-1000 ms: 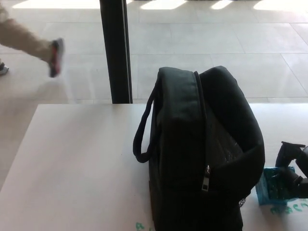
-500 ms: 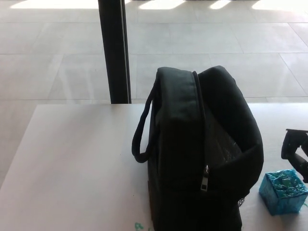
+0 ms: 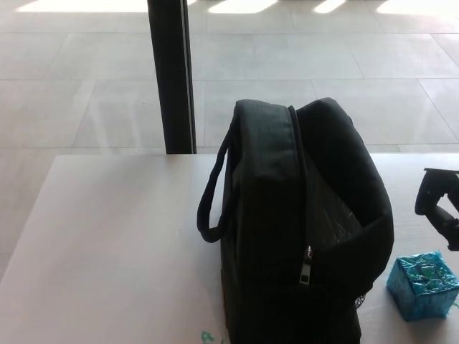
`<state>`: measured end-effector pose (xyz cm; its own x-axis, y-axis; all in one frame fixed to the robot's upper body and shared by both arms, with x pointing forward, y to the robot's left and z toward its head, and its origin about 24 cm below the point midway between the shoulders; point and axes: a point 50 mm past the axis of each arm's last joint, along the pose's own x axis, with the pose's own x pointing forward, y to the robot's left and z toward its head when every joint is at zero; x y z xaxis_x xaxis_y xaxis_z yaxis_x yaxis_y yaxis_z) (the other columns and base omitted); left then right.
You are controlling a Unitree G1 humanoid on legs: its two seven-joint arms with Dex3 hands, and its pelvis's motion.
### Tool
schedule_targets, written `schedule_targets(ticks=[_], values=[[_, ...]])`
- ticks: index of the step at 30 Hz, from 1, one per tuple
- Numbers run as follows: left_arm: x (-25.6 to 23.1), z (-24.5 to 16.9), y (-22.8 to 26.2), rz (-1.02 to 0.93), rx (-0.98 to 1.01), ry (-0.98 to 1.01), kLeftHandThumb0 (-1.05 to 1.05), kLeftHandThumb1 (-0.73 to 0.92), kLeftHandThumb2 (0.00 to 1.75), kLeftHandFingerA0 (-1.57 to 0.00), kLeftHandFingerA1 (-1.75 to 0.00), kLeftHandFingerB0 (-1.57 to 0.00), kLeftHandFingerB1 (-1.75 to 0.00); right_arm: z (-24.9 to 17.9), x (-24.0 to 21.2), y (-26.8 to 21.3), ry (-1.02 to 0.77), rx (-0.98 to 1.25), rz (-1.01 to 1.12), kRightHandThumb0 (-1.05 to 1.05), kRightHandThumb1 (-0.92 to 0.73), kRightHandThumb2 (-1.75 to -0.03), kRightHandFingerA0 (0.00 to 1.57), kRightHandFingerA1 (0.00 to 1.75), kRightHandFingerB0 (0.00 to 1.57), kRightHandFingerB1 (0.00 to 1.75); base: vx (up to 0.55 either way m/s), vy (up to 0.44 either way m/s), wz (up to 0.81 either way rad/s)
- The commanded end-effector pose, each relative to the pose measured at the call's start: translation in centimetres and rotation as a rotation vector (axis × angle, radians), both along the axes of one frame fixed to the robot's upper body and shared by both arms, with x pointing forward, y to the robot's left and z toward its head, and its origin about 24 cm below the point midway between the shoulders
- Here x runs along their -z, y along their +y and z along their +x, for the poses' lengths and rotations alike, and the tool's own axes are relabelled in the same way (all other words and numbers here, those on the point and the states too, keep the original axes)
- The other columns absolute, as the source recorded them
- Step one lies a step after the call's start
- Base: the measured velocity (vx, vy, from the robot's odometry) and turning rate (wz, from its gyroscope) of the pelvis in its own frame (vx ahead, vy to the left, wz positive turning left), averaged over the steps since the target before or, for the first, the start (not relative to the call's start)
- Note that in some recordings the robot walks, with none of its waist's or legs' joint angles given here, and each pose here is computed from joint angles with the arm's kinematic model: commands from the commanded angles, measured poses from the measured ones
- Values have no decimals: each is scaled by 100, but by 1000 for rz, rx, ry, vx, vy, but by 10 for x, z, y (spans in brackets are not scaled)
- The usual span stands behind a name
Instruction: The robot uses its right hand to pick up the cube kept on the middle of the desk and put it inside the bag next to it
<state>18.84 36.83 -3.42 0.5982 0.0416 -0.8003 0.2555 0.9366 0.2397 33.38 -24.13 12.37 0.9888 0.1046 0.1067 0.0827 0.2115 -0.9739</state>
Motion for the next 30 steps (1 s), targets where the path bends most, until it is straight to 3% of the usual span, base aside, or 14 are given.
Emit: schedule_targets(ticks=[1, 3, 4, 5, 6, 14, 15, 17, 20, 21, 25, 26, 29, 30], values=[[-2, -3, 7, 19, -25, 5, -76, 71, 61, -35, -53, -27, -39, -1, 3, -1, 263, 41, 44, -27, -77, -65, 69, 139, 63, 62, 0, 0, 0], [-1, -5, 8, 14, -4, 12, -77, 56, 91, -25, -57, -20, -48, -2, 5, 0, 412, 51, 54, -41, -72, -62, 62, 99, 29, 32, 0, 0, 0], [-2, -5, 7, 9, -5, 14, -74, 57, 91, -29, -58, -20, -48, -4, 6, -3, 533, 99, 10, -68, -52, -90, 0, 48, 1, 23, 0, 0, 0], [-2, -5, 7, 8, -5, 14, -74, 57, 91, -29, -58, -20, -48, -4, 6, -3, 548, 105, 6, -68, -52, -90, 0, 48, 1, 23, 0, 0, 0], [-4, -4, 7, 13, 5, 15, -71, 76, 61, -31, -51, -23, -38, -5, 6, -5, 596, 128, -26, -79, -55, -76, 0, 0, 0, 1, 0, 0, 0], [-2, -4, 7, 29, 0, 25, -75, 72, 62, -36, -54, -24, -38, -13, 7, -18, 711, 155, -64, -97, -61, -76, 0, 0, 0, 0, 0, 0, 0], [-2, -4, 7, 12, 3, 13, -74, 58, 88, -29, -57, -22, -49, -16, 7, -19, 728, 155, -59, -96, -62, -75, 0, 0, 0, 0, 0, 0, 0], [-3, -5, 7, 3, 14, 19, -73, 76, 62, -32, -53, -21, -38, -19, 7, -21, 747, 156, -67, -101, -56, -82, 0, 0, 0, 0, 0, 0, 0], [-4, -4, 6, 29, 42, 20, -75, 59, 93, -33, -60, -20, -49, -22, 10, -23, 769, 161, -70, -96, -63, -76, 0, 0, 0, 0, 0, 0, 0], [-5, -3, 8, 24, 29, 18, -73, 76, 62, -39, -56, -24, -40, -20, 10, -22, 769, 158, -64, -95, -64, -75, 0, 0, 0, 0, 0, 0, 0], [-6, -3, 9, 24, 28, 24, -73, 78, 62, -34, -56, -23, -39, -23, 12, -22, 782, 161, -37, -97, -69, -61, 0, 0, 0, 1, 0, 0, 0], [-6, -4, 11, 16, -17, 20, -75, 70, 60, -37, -56, -24, -38, -27, 14, -21, 780, 152, -17, -102, -60, -101, 0, 24, 0, 0, 0, 0, 0], [-6, -5, 11, 8, -53, 7, -76, 69, 61, -35, -56, -24, -39, -34, 18, -20, 781, 149, 20, -101, -62, -101, 0, 24, 0, 0, 0, 0, 0], [-7, -4, 13, 2, -49, 7, -76, 55, 91, -29, -60, -19, -49, -35, 20, -19, 801, 151, 27, -101, -63, -101, 0, 23, 0, 0, 0, 0, 0]])
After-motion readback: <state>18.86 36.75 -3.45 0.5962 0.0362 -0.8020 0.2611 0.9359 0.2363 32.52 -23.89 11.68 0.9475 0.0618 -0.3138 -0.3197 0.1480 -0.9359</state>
